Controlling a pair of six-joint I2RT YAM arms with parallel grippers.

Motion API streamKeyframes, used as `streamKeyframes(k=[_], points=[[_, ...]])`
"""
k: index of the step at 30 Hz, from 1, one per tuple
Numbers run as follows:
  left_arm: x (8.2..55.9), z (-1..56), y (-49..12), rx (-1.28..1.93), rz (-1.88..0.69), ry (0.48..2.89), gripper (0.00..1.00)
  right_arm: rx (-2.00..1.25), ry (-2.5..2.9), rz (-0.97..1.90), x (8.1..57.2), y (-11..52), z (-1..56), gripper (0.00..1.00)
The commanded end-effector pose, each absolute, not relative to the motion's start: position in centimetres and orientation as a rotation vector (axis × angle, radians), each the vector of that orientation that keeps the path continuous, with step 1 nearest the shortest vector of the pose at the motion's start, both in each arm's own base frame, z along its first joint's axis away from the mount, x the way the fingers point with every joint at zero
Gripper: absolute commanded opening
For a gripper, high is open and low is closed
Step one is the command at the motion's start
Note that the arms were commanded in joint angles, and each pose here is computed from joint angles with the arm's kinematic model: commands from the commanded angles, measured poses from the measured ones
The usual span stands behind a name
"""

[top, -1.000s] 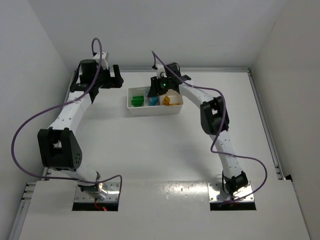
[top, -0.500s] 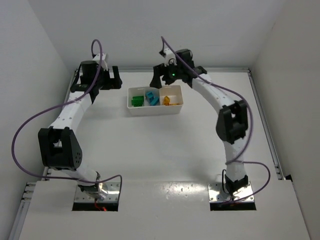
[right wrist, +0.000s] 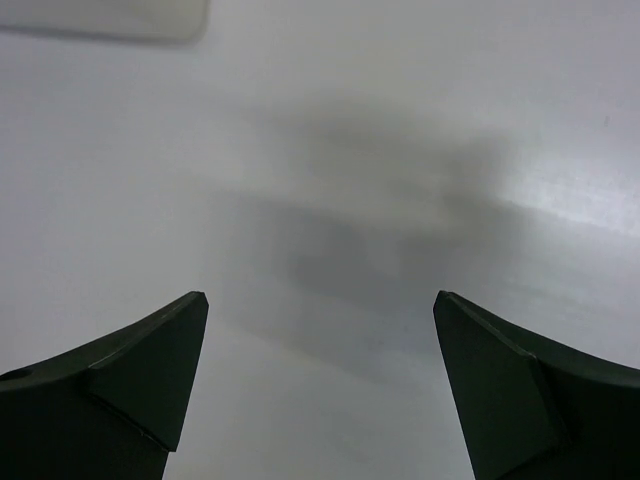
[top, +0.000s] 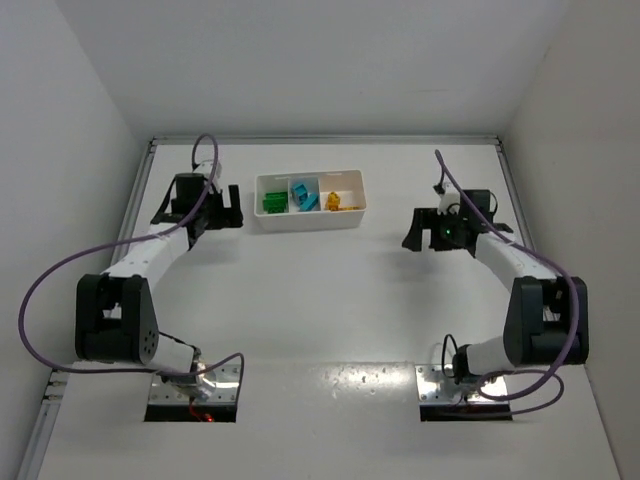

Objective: Sort the legos into containers by color

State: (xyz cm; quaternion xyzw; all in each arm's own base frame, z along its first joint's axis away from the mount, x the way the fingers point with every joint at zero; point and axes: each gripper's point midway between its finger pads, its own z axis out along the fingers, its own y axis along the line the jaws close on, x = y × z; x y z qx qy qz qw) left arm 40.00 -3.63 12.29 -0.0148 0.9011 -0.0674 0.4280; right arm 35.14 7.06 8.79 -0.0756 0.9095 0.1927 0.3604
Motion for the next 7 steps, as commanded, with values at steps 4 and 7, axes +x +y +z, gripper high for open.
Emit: streamKeyframes(k=[4,7], points=[[40.3,14.4,-3.0,-0.053,-0.099,2.126,1.0,-0.155,2.211,0.537,35.8,6.3,10.7,0.95],[40.3,14.5,-2.9,-0.041,-0.093,2.124,1.0,-0.149,2.195,0.528,36.8,5.9,11.3,0.96]])
